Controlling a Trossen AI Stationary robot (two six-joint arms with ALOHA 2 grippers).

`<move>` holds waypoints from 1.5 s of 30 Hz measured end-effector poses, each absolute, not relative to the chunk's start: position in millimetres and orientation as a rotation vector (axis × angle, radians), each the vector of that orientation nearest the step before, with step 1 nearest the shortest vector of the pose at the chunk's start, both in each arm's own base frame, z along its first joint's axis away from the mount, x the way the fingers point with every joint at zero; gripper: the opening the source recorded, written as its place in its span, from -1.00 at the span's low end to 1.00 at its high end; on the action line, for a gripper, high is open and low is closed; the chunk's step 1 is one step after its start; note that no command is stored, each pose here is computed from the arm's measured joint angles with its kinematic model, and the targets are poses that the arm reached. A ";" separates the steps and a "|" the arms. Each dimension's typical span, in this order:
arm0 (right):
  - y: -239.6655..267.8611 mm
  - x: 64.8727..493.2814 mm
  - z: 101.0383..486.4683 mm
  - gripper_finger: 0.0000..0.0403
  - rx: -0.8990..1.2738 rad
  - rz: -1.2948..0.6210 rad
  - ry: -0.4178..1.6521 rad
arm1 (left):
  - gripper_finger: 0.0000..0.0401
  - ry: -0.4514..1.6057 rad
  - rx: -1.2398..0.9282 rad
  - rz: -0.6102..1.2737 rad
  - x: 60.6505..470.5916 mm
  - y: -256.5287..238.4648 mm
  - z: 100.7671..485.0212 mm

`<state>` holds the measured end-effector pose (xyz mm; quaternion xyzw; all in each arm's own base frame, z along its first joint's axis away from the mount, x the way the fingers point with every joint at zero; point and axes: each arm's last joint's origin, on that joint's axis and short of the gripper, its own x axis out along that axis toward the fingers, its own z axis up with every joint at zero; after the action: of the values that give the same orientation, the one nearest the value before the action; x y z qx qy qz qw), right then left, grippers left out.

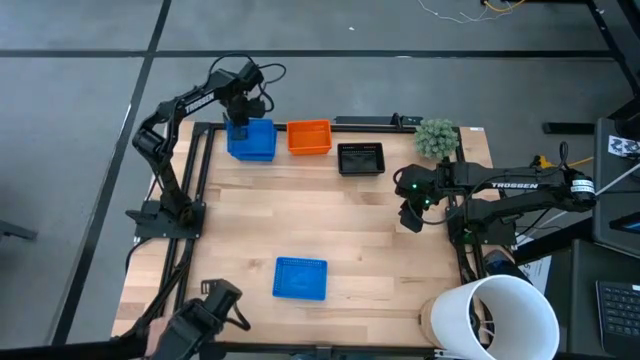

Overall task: Stack baskets by color
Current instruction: Stack the middle left blue bin on the top blue bin, then adjust the stack of blue bins

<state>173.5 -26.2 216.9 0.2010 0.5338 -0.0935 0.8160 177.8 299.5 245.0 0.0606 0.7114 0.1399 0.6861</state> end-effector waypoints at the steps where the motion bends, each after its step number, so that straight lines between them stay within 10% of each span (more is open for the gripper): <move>1: -26.2 173.5 216.9 -0.43 0.429 -0.199 1.138 | -1.00 1.586 0.136 0.299 178.0 299.2 244.9; 33: -26.8 176.8 218.4 -0.43 0.420 -0.191 1.101 | -0.63 1.622 0.253 0.316 200.2 269.7 264.3; 45: -27.0 178.0 219.1 -0.43 0.418 -0.189 1.087 | -0.63 1.074 -0.121 0.702 235.5 251.6 298.0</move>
<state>178.0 -27.0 219.1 0.1972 0.5124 -0.0893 0.8310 235.5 251.6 298.0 -0.0564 0.5006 0.3271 0.7995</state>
